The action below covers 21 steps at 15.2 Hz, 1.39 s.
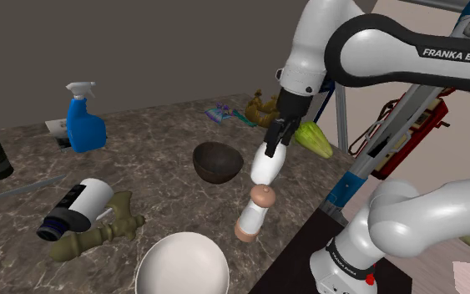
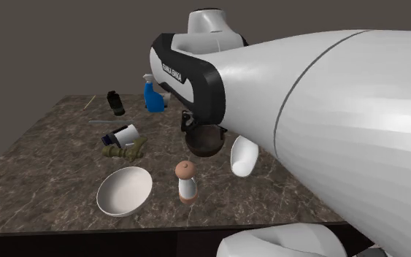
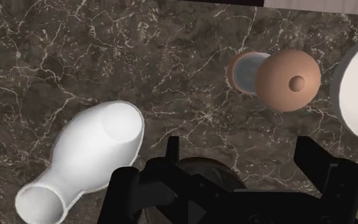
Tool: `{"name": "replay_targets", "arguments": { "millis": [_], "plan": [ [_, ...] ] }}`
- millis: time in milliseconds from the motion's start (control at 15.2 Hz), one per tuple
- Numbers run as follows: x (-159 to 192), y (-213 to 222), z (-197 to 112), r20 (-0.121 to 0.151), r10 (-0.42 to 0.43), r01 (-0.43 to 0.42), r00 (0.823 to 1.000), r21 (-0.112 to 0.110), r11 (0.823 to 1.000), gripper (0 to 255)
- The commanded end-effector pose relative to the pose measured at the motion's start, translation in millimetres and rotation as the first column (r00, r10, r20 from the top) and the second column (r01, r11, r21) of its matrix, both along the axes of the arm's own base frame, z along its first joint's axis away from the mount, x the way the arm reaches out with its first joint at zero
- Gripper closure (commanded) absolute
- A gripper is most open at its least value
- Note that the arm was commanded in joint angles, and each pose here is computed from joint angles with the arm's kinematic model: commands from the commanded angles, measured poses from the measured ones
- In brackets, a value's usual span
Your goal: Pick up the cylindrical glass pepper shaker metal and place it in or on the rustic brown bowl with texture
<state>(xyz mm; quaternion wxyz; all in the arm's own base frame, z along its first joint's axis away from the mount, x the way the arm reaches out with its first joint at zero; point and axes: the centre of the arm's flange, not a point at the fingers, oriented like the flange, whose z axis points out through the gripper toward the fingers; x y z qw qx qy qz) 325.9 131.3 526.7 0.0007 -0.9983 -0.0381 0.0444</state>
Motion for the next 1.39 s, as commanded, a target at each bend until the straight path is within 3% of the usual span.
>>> {"name": "replay_targets", "arguments": {
  "millis": [0,330,858,1320],
  "plan": [
    [-2.4,24.2,-15.9,-0.026,0.001,-0.001,1.0,-0.01,1.0,0],
    [-7.1,79.0,-57.0,-0.089,0.004,-0.007,0.996,-0.035,0.999,0],
    [-14.4,78.7,-97.3,-0.091,0.004,-0.007,0.996,-0.036,0.999,0],
    [-14.4,78.7,-97.3,-0.091,0.004,-0.007,0.996,-0.036,0.999,0]
  ]
}}
